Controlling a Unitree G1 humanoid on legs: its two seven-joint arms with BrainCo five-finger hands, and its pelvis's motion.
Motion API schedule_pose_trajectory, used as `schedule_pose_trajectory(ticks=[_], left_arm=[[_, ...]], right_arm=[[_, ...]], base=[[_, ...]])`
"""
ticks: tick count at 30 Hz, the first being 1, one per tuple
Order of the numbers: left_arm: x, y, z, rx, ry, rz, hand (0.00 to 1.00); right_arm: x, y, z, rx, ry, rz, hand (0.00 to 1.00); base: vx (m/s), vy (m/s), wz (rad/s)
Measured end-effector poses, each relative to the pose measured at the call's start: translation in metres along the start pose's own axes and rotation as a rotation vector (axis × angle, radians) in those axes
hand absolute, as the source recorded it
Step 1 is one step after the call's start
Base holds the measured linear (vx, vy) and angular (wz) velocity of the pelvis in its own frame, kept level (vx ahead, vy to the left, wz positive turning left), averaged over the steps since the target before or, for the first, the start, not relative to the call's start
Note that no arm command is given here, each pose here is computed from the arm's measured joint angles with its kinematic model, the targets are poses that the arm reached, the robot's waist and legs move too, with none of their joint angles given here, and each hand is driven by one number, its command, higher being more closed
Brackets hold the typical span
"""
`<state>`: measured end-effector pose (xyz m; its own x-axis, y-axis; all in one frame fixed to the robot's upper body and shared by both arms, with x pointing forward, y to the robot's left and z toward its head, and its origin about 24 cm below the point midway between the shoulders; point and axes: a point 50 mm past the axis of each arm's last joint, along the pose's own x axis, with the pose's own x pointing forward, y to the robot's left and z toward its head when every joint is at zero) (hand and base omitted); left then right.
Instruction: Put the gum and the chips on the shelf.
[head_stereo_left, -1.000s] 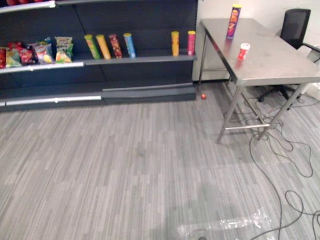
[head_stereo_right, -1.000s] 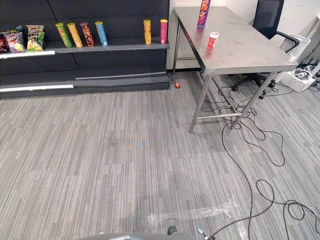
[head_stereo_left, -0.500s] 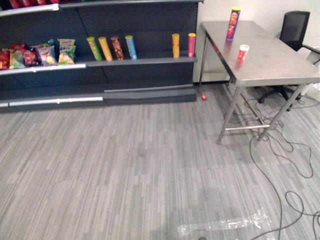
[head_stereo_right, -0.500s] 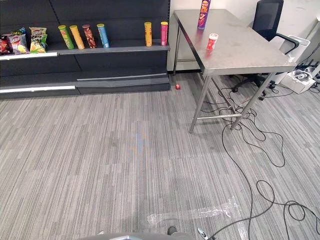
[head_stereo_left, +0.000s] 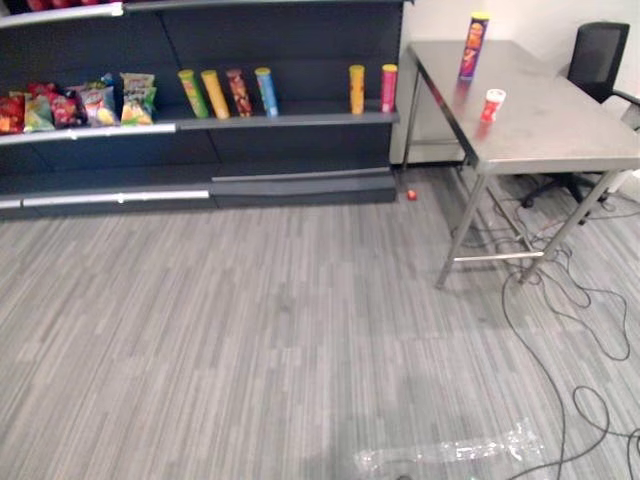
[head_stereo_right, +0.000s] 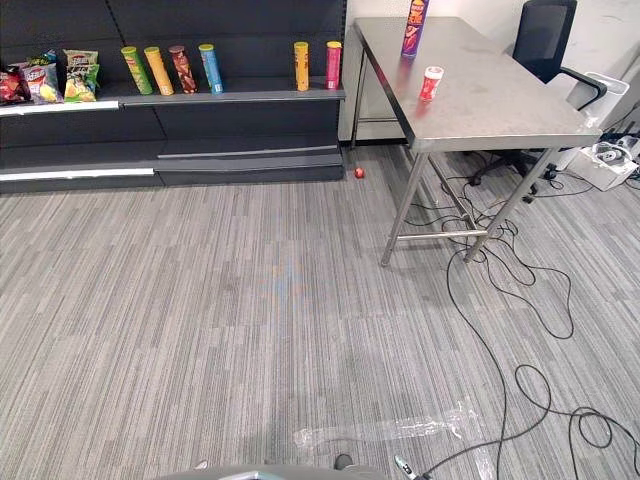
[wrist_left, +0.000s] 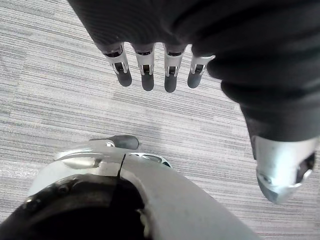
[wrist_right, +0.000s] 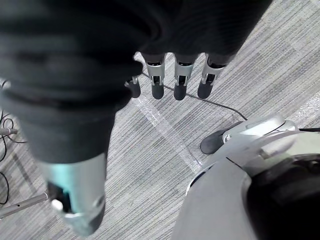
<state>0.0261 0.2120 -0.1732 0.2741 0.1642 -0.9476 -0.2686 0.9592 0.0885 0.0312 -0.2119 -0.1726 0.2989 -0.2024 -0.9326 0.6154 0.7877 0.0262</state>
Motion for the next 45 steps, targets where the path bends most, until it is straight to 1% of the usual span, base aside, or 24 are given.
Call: schedule_pose_trajectory(ticks=[7,10,19,25,27,29,34,41,45], left_arm=[[0.0,0.0,0.0,0.0,0.0,0.0,0.0],[0.0,0.0,0.0,-0.035,0.0,0.004,0.0],[0.0,0.001,0.002,-0.038,-0.005,0.004,0.0],[0.001,0.0,0.006,-0.086,-0.017,0.01,0.0],[0.002,0.004,0.014,-0.102,-0.042,0.018,0.0],[0.004,0.006,0.026,-0.141,-0.081,0.021,0.0],[0.005,-0.003,0.033,-0.229,-0.11,0.004,0.0],[0.004,-0.01,0.032,-0.254,-0.126,-0.009,0.0],[0.003,-0.011,0.024,-0.259,-0.103,-0.007,0.0]], right_arm=[[0.0,0.0,0.0,0.0,0.0,0.0,0.0],[0.0,0.0,0.0,0.01,-0.001,0.0,0.0],[0.002,0.005,0.005,0.017,-0.015,0.013,0.0],[0.003,0.009,0.012,0.05,-0.041,0.02,0.0],[0.003,0.014,0.013,0.062,-0.052,0.033,0.0],[0.004,0.02,0.015,0.063,-0.056,0.045,0.0],[0.005,0.021,0.022,0.08,-0.085,0.049,0.0],[0.005,0.015,0.03,0.061,-0.122,0.041,0.0],[0.005,0.011,0.032,0.046,-0.124,0.032,0.0]], base=[[-0.01,-0.033,0.0],[-0.01,-0.045,0.0],[-0.01,-0.024,0.0],[0.0,-0.022,0.06],[0.0,-0.046,0.28],[-0.04,-0.1,0.23],[-0.05,-0.027,0.06],[0.07,0.146,-0.15],[0.33,0.372,-0.65]])
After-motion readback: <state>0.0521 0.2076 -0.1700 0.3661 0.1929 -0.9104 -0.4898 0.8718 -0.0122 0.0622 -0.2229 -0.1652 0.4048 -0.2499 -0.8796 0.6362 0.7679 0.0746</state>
